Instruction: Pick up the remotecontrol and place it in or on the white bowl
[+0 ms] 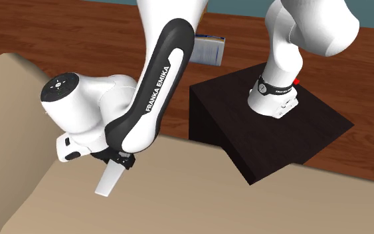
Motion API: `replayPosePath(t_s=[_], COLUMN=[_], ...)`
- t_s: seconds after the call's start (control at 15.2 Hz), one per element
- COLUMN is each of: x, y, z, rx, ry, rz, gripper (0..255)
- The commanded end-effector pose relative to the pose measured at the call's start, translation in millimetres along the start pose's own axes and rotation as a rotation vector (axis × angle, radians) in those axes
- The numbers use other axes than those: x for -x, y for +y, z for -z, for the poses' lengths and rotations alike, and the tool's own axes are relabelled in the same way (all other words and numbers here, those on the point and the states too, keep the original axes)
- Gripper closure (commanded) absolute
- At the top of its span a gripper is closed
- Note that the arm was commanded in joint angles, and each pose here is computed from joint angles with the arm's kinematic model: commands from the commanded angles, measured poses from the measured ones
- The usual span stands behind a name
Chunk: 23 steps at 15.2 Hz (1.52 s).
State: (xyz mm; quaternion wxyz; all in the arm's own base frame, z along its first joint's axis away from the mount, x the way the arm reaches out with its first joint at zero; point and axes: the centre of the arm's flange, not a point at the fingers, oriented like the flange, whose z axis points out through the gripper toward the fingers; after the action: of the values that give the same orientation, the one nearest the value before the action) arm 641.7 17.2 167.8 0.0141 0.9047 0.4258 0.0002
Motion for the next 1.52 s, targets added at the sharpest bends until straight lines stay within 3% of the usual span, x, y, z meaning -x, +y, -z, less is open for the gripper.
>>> replayPosePath(t_s=[0.0,1.45], x=[-1.6,-0.3], y=[1.0,4.0], z=[10.4,126.5], rx=[0.000,0.000], ry=[0.000,0.000], rz=[0.000,0.000], gripper=[255,255])
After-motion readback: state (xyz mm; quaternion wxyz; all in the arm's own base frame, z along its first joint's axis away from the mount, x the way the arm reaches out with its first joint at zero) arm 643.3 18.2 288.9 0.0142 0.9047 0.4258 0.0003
